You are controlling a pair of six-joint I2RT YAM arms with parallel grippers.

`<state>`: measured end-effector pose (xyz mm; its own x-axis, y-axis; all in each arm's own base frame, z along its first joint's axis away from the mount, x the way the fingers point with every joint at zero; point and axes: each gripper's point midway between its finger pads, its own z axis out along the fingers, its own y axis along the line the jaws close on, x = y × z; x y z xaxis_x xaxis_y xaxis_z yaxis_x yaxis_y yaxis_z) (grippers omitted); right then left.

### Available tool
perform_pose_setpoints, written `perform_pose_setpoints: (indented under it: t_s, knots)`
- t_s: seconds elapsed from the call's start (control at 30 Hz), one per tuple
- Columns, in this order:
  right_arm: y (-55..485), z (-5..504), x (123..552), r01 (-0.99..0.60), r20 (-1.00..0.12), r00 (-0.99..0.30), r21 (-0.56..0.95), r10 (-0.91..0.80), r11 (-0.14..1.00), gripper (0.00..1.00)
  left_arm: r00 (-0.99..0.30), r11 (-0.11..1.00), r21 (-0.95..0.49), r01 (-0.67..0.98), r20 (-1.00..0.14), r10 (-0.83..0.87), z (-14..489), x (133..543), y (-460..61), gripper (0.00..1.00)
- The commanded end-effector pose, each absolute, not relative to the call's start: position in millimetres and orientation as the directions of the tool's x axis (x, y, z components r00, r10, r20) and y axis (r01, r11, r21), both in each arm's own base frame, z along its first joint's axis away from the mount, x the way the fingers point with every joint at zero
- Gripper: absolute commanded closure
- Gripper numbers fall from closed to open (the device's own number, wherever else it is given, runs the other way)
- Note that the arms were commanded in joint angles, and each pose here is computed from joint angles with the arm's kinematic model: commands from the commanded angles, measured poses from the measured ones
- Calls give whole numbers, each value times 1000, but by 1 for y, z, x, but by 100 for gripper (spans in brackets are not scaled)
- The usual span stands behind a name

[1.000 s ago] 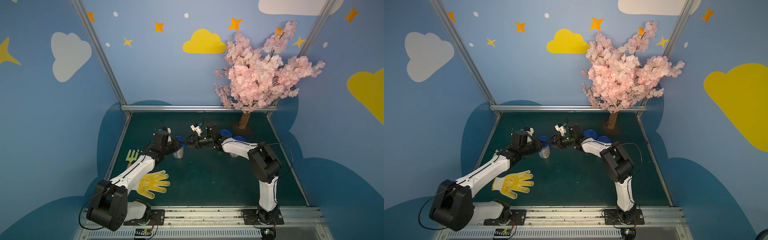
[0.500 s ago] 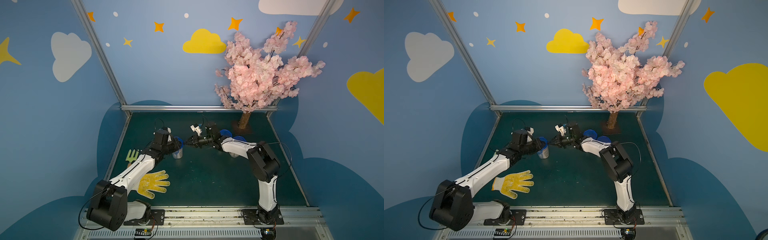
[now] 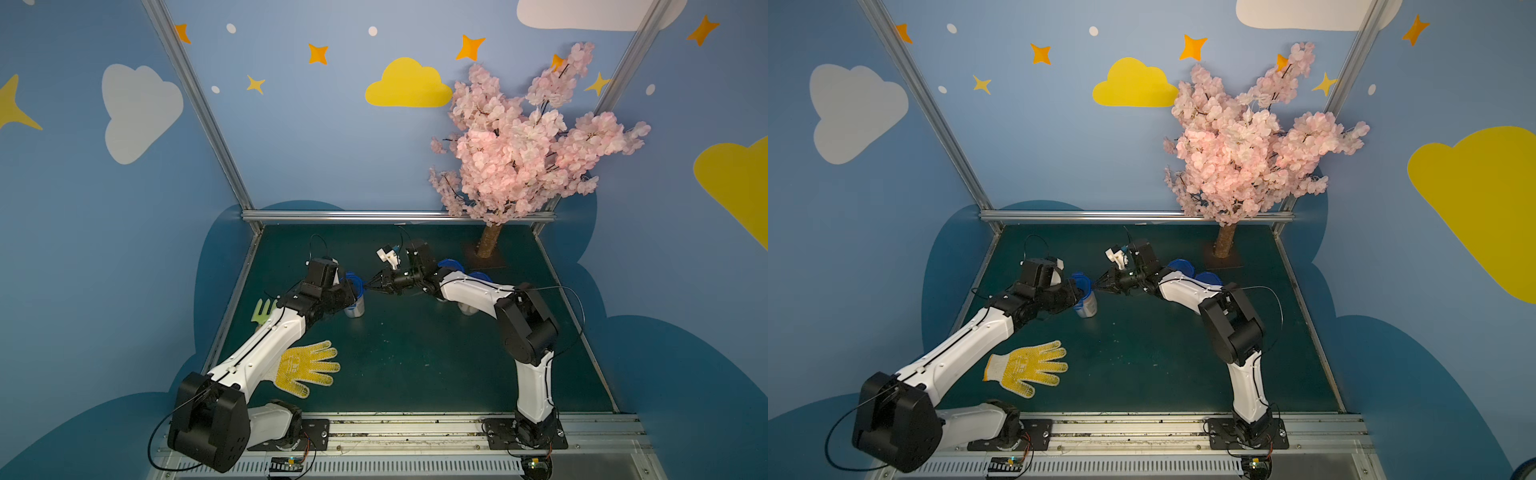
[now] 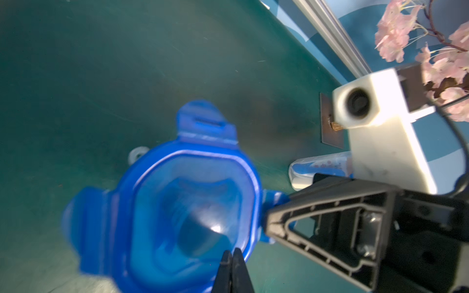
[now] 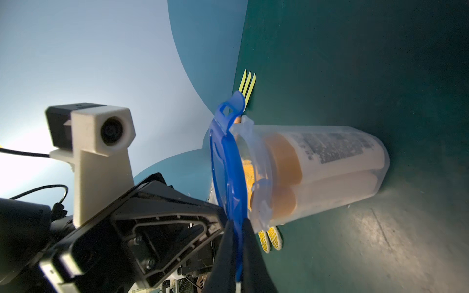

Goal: Take out toiletry kits
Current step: Open the lid of the container.

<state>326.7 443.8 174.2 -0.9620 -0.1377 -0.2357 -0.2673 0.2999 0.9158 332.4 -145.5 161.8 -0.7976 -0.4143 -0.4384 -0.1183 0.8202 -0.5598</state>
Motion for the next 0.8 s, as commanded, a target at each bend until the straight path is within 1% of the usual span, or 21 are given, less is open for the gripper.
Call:
perform_pose_setpoints:
  t_s: [0.0, 0.23, 0.47, 0.67, 0.77]
  knots:
    - [447, 192, 333, -320, -289, -946, 908, -149, 269, 100, -846, 877, -426, -223, -363, -391, 126, 307, -120, 93]
    - [450, 197, 335, -313, -282, -947, 917, -153, 248, 100, -839, 875, -426, -228, -370, -399, 131, 305, -116, 93]
    - [450, 221, 328, -358, -328, -929, 912, -170, 198, 100, -814, 868, -440, -230, -403, -419, 147, 306, -107, 92]
    - [453, 243, 321, -396, -365, -912, 903, -190, 167, 100, -797, 866, -442, -233, -424, -431, 156, 307, -100, 87]
    - [454, 252, 318, -412, -381, -904, 898, -194, 153, 100, -792, 865, -443, -237, -427, -436, 157, 307, -98, 81]
